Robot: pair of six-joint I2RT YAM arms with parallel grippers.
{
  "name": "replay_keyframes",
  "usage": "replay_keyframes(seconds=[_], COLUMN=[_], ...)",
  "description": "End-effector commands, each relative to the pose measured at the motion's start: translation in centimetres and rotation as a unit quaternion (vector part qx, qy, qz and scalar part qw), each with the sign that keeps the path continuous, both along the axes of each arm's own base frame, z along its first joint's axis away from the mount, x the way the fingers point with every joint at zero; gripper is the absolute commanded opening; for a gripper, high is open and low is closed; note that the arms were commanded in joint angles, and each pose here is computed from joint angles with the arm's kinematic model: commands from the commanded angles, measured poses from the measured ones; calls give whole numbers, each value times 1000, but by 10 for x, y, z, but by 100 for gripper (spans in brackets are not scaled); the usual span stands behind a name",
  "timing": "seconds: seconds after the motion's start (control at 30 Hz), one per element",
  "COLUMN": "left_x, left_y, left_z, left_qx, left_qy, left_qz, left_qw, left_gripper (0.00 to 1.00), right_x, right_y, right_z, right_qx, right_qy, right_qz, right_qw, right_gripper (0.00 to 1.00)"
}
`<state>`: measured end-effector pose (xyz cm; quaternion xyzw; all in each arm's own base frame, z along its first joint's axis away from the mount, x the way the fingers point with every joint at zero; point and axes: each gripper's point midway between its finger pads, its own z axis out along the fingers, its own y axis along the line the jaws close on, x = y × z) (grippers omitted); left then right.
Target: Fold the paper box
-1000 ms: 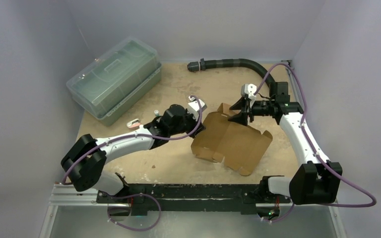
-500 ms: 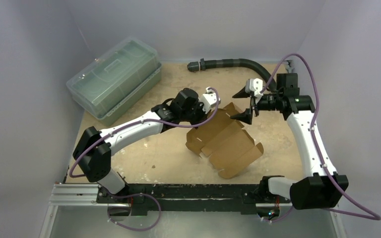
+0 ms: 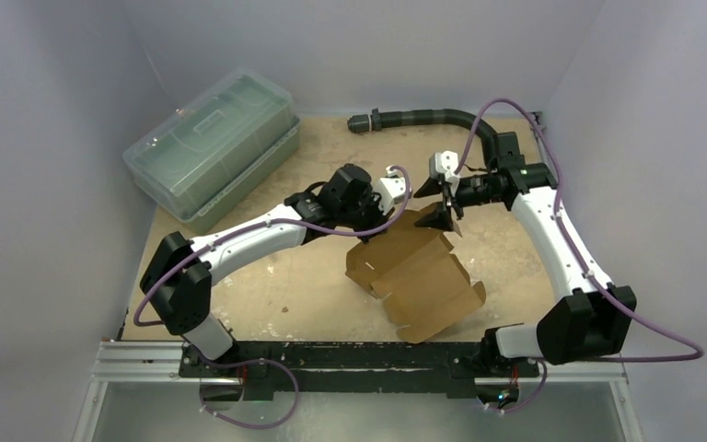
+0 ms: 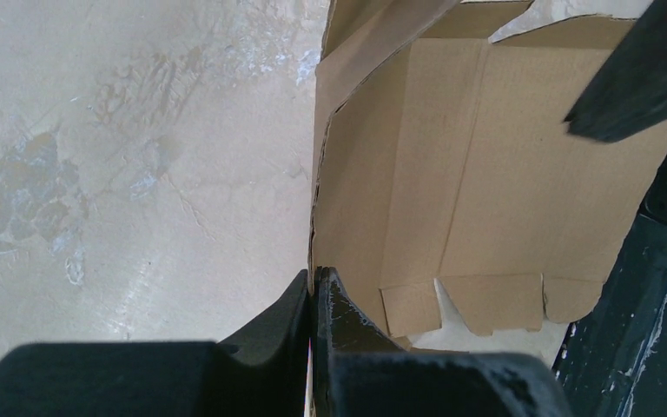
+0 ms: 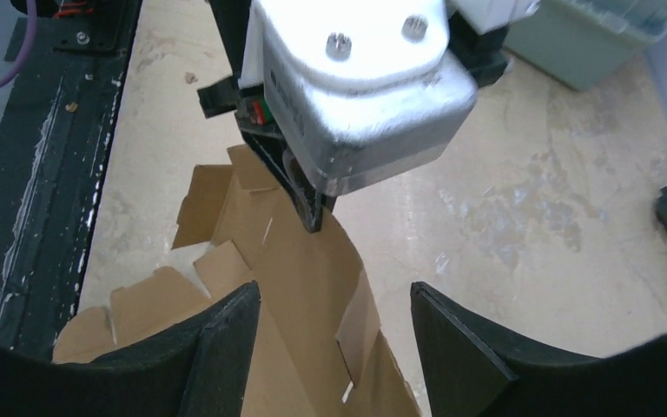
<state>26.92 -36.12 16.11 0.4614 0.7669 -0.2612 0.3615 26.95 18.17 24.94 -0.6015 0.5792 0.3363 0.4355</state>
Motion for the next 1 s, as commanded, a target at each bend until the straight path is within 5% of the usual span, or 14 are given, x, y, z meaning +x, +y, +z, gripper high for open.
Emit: replay_keyframes(seconds=[0.0, 0.23, 0.47, 0.73, 0.87, 0.97], left_x=[-3, -7, -11, -14, -12, -11], left_y=[-11, -13, -14, -4, 8, 24], left_z=[20, 22, 26, 37, 47, 60], left_qx=[-39, -51, -69, -107, -159, -197], left_qy=[-12, -5, 0, 3, 9, 7], left_qz=[-15, -17, -17, 21, 63, 95], left_qw=[999, 999, 997, 994, 985, 976], left_gripper=[0, 0, 0, 0, 21, 45], right_x=[4, 8, 10, 1, -1, -2], right_y=[3, 5, 3, 2, 2, 1], right_z=[-10, -22, -26, -26, -25, -28], right_qx=[-12, -25, -35, -30, -22, -15], right_qy=[-14, -18, -31, -44, -43, -35], right_qz=[-10, -11, -13, -10, -17, -26], right_qw=[1000, 999, 999, 999, 999, 999], right_gripper=[64, 43, 2, 0, 0, 0])
